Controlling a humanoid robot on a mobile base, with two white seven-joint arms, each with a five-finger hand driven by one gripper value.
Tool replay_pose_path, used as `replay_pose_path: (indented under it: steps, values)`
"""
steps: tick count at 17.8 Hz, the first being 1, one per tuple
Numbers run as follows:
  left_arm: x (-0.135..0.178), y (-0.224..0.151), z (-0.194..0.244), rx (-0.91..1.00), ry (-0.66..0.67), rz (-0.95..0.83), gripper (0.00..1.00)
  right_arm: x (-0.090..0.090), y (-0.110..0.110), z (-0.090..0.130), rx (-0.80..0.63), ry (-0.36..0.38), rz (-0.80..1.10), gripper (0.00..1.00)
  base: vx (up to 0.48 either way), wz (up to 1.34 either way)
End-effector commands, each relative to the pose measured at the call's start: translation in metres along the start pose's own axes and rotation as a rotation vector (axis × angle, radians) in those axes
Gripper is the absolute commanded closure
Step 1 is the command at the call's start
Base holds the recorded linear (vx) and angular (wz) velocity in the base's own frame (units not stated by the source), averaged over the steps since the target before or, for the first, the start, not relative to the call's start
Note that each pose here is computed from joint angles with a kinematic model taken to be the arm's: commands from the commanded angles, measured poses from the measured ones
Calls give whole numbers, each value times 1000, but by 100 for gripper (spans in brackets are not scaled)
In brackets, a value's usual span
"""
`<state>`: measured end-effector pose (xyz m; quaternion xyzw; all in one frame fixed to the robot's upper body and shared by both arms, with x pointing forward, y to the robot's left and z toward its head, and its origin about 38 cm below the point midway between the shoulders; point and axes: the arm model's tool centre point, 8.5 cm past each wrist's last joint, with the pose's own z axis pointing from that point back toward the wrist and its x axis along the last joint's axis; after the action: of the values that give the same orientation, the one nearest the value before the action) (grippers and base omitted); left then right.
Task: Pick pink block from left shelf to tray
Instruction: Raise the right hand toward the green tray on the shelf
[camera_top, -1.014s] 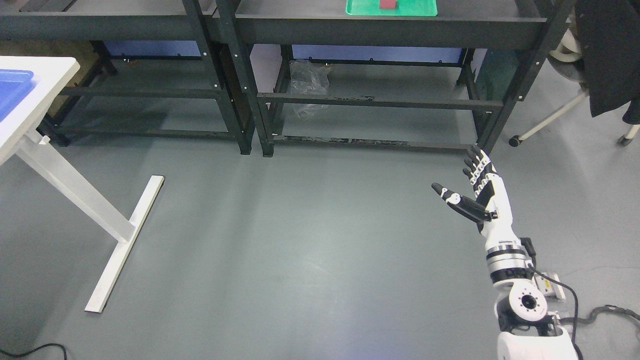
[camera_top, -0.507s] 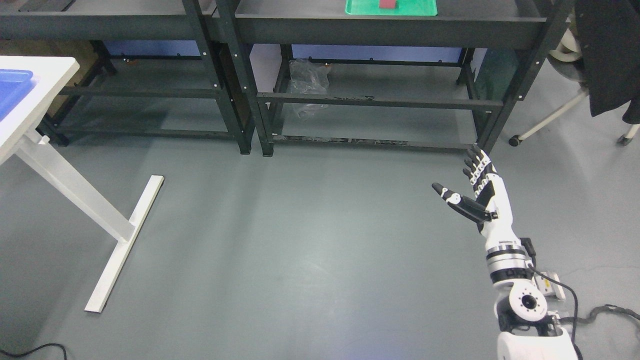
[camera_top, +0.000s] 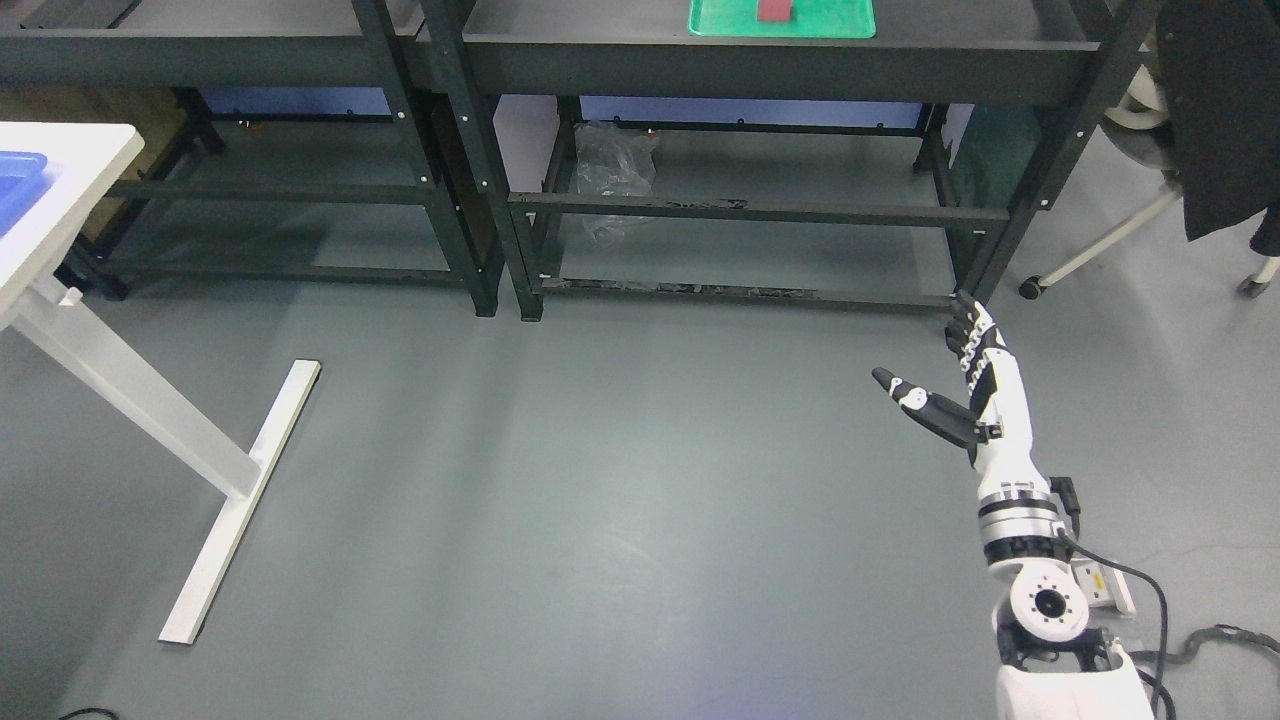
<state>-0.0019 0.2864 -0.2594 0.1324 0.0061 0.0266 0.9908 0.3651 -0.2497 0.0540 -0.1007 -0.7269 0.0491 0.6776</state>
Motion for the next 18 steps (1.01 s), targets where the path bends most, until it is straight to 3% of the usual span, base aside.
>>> replay_pose_path:
  steps: [1,6,9,11,18]
  values:
    - [26,9,-1,14,-47,9,0,23,14,-9,19,-168,790,0,167,-15]
    - [26,9,-1,14,-47,9,0,30,31,-3,52,-196,1140,0,198,-90]
    - [26,9,-1,14,-47,9,0,31,27,-3,48,-179,1127,0,224,-140]
    - [26,9,-1,14,-47,9,0,30,20,-3,27,-153,997,0,189,-126]
    - [26,9,-1,14,-47,9,0,45,4,-5,-40,-187,974,0,191,78]
